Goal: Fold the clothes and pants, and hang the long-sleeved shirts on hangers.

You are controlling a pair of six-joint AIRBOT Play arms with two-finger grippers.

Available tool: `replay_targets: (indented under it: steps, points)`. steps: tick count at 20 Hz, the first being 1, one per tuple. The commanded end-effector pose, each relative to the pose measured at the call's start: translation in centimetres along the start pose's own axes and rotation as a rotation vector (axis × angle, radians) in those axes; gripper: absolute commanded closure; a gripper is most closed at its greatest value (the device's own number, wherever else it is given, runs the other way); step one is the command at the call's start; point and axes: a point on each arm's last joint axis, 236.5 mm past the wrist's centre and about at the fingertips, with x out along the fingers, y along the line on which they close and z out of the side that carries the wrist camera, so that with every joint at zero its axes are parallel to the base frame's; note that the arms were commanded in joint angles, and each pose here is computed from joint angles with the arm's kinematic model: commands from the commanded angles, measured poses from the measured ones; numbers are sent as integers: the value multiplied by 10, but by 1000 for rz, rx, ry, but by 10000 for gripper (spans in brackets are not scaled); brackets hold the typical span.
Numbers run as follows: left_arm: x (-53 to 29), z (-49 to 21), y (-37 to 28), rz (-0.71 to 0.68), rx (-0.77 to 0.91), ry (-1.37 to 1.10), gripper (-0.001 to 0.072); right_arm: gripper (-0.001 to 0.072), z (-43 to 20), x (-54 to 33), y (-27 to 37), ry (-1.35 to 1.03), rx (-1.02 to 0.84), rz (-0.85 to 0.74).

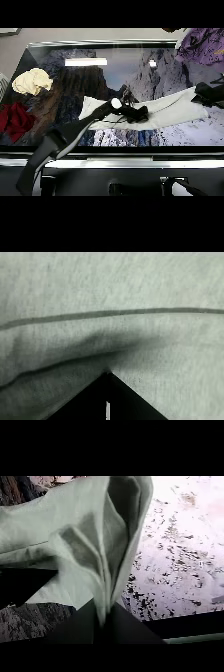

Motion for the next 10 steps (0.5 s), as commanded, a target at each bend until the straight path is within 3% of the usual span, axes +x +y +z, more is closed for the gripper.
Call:
replay_targets:
  steps: [1,6,10]
  points:
    - [32,-13,-8,-25,-78,14,690,676,-2,-16,6,-21,4,3]
    - [27,3,-13,-47,-94,-32,690,676,1,-22,9,-36,-2,9]
    - [-29,22,-11,10,-39,2,691,676,6,-22,17,-55,-2,42]
